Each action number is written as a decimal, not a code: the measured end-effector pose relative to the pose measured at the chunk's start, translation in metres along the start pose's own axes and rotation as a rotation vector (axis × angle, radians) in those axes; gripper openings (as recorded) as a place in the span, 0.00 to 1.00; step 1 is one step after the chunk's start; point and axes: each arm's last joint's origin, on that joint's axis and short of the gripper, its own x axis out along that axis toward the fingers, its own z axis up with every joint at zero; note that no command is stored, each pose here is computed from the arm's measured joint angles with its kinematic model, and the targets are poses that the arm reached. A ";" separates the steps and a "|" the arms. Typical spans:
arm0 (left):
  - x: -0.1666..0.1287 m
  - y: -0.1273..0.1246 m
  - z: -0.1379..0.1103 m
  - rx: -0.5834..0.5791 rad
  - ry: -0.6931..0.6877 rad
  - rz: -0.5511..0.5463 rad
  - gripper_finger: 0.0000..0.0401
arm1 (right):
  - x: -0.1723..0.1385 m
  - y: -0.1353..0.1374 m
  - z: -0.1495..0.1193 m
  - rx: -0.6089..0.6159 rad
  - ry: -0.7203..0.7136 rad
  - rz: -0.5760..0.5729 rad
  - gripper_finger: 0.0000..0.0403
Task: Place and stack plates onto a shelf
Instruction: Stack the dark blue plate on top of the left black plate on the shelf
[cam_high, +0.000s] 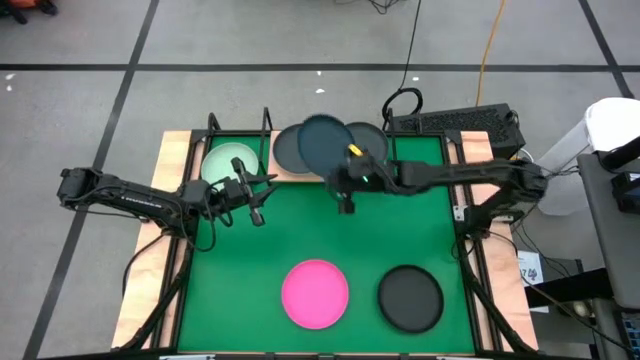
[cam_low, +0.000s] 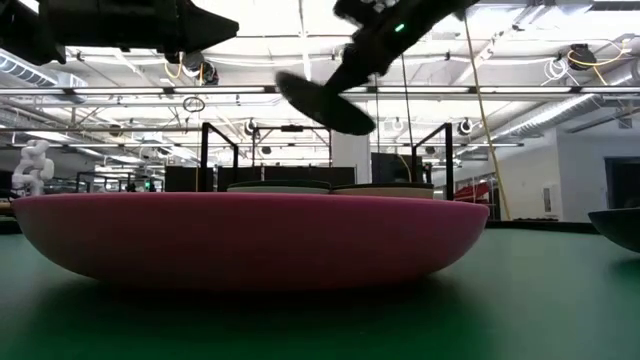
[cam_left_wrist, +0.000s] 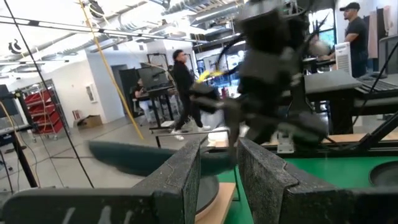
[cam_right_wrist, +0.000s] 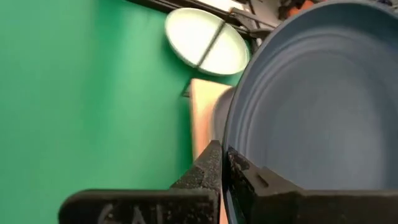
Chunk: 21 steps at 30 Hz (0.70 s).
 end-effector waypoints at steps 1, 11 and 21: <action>0.000 0.000 0.000 0.000 0.000 0.000 0.28 | 0.008 -0.007 0.001 -0.006 0.001 -0.003 0.00; 0.000 0.002 0.007 -0.029 -0.072 0.024 0.28 | 0.084 -0.044 -0.008 -0.071 0.066 0.012 0.00; 0.000 0.002 0.007 -0.027 -0.069 0.024 0.28 | 0.122 -0.042 -0.030 -0.090 0.129 0.046 0.00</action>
